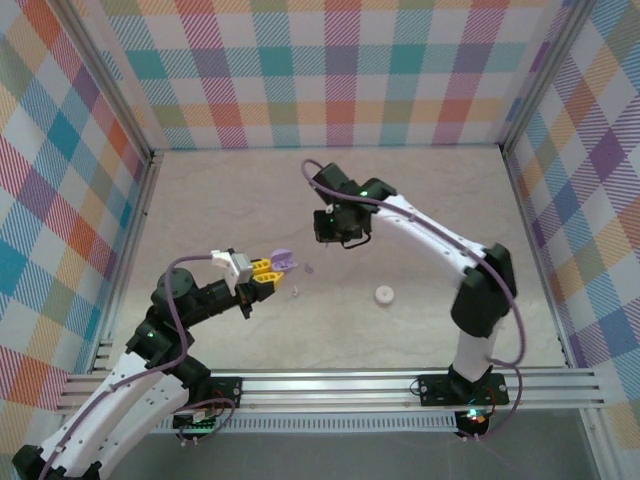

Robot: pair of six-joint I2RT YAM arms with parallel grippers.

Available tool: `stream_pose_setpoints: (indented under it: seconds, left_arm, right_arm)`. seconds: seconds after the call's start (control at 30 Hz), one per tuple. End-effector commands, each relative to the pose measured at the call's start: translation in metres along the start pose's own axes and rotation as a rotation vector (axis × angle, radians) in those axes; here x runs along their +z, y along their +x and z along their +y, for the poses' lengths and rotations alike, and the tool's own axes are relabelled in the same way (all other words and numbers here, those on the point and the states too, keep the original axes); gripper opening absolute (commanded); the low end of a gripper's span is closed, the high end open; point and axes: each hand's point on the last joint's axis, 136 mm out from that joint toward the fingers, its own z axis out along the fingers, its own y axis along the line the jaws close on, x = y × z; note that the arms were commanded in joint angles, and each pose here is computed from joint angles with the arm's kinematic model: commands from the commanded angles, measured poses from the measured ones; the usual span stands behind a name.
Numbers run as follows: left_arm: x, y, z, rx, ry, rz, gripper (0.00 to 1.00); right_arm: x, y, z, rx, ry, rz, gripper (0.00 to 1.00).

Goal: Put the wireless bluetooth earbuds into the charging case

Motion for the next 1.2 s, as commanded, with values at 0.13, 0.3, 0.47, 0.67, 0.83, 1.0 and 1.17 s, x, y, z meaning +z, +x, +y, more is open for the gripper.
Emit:
stream_pose_setpoints:
  seconds: [0.13, 0.3, 0.47, 0.67, 0.83, 1.0, 1.17]
  left_arm:
    - [0.013, -0.044, -0.015, -0.010, 0.140, -0.175, 0.00]
    - [0.021, -0.063, -0.019, -0.035, 0.204, -0.221, 0.00]
    - [0.021, -0.070, -0.021, -0.019, 0.220, -0.251, 0.00]
    - [0.017, -0.077, -0.024, -0.003, 0.223, -0.263, 0.00]
    - [0.013, -0.076, -0.026, 0.010, 0.217, -0.264, 0.00]
    - [0.011, -0.077, -0.026, 0.020, 0.209, -0.268, 0.00]
    - [0.018, -0.069, -0.027, 0.074, 0.211, -0.223, 0.00]
  right_arm:
    - [-0.116, -0.033, 0.038, -0.193, -0.295, -0.341, 0.21]
    - [-0.179, -0.031, 0.059, -0.261, -0.491, -0.489, 0.21]
    - [-0.210, -0.017, 0.080, -0.308, -0.680, -0.538, 0.23]
    - [-0.206, -0.003, 0.097, -0.359, -0.802, -0.491, 0.23]
    - [-0.211, 0.007, 0.108, -0.421, -0.890, -0.475, 0.23]
    - [-0.224, 0.017, 0.112, -0.489, -0.952, -0.501, 0.22]
    - [-0.228, 0.021, 0.111, -0.519, -0.953, -0.517, 0.22]
